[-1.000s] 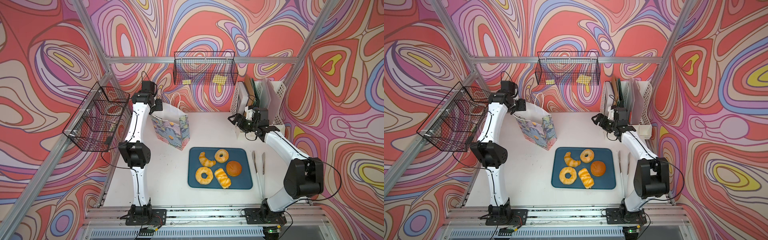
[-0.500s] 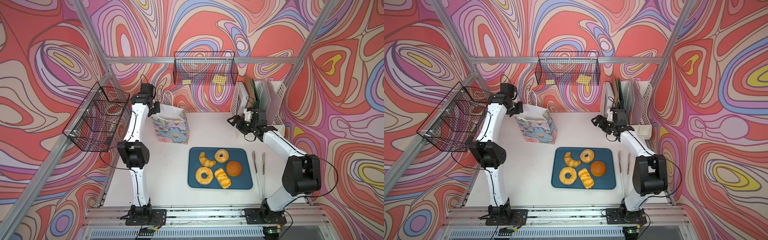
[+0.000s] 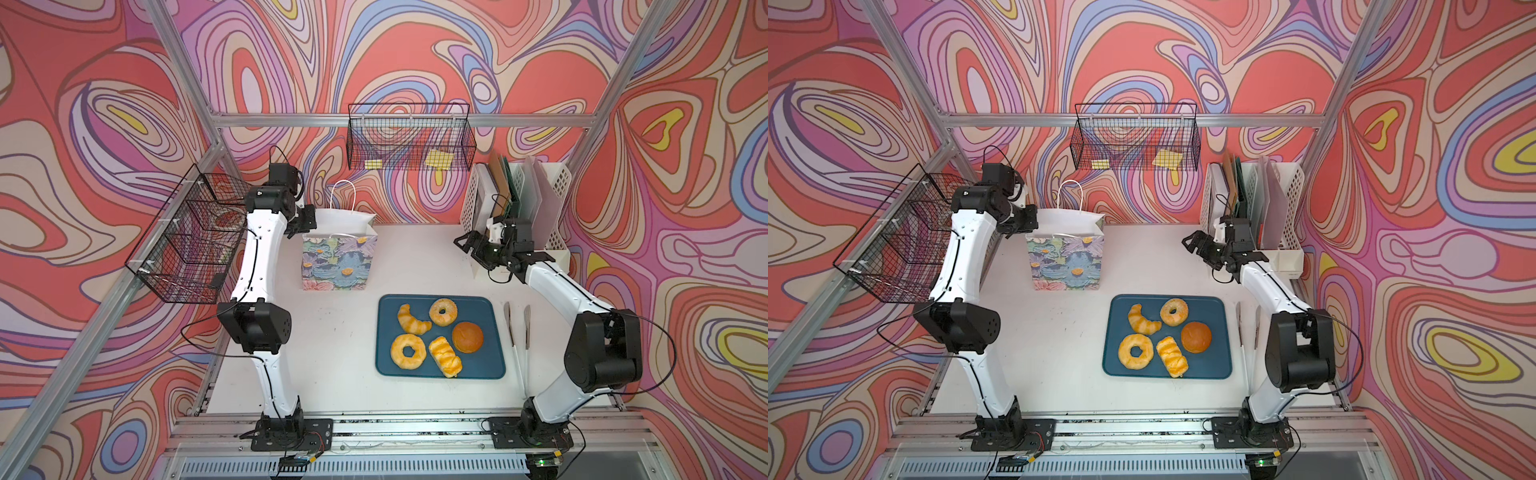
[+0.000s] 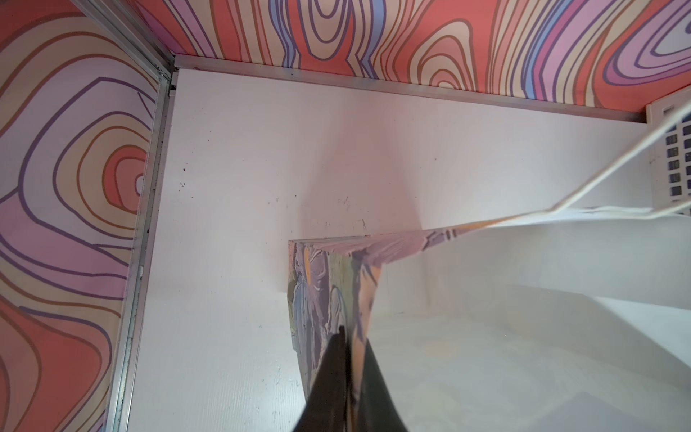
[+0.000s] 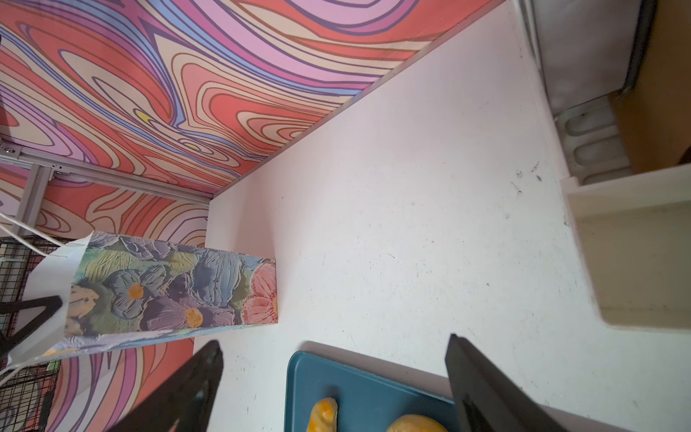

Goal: Pack bread into a paper bag
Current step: Move the paper bag to the center of the board.

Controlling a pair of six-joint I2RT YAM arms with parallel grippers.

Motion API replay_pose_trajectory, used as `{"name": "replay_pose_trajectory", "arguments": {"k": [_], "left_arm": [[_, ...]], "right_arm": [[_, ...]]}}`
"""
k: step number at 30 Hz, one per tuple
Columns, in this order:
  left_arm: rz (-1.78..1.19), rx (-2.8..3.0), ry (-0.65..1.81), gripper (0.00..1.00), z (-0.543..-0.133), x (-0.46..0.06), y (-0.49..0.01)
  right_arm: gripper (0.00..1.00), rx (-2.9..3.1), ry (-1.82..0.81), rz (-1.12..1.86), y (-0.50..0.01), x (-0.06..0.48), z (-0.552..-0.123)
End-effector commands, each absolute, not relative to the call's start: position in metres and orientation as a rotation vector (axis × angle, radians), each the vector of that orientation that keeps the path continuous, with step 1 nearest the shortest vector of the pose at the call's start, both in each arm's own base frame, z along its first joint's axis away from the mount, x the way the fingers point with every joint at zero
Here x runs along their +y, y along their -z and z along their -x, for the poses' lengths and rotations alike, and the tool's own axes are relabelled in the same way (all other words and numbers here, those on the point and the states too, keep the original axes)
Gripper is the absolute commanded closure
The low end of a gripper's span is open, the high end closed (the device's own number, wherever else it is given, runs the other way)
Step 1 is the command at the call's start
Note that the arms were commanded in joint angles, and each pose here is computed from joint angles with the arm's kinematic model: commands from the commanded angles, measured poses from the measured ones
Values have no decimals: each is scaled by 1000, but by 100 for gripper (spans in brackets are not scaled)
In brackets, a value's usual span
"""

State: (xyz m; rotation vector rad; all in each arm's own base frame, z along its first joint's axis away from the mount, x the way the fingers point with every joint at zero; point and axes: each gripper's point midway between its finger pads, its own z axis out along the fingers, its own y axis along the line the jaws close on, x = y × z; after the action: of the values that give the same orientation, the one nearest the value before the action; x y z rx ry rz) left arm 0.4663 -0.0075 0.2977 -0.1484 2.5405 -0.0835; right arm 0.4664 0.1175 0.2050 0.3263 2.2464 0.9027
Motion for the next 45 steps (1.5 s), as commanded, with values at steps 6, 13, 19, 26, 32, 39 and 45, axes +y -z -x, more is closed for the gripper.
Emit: {"name": "replay_pose_trajectory", "arguments": {"k": [6,13,19,26,32,39,45], "left_arm": [[126,2744,204,90,-398,-28,-265],[113,2809,159,90,-374,-29,-252],[111,2790,207,89,-357,-35,-263],[103,2773,205,88,-351,-35,-268],[107,2796,242,88,-353,-40,-259],[98,2803,213,86,-353,-37,-256],[101,2808,220,85,-355,-38,-251]], "right_arm": [[7,2263,-963,-279,-205,139,-466],[7,2263,-970,-226,-213,152,-463],[7,2272,-1004,-174,-211,178,-463],[7,2291,-1155,-108,-196,246,-469],[8,2340,-1251,-73,-171,295,-472],[8,2371,-1380,33,-165,349,-445],[8,2401,-1441,149,-173,377,-413]]}}
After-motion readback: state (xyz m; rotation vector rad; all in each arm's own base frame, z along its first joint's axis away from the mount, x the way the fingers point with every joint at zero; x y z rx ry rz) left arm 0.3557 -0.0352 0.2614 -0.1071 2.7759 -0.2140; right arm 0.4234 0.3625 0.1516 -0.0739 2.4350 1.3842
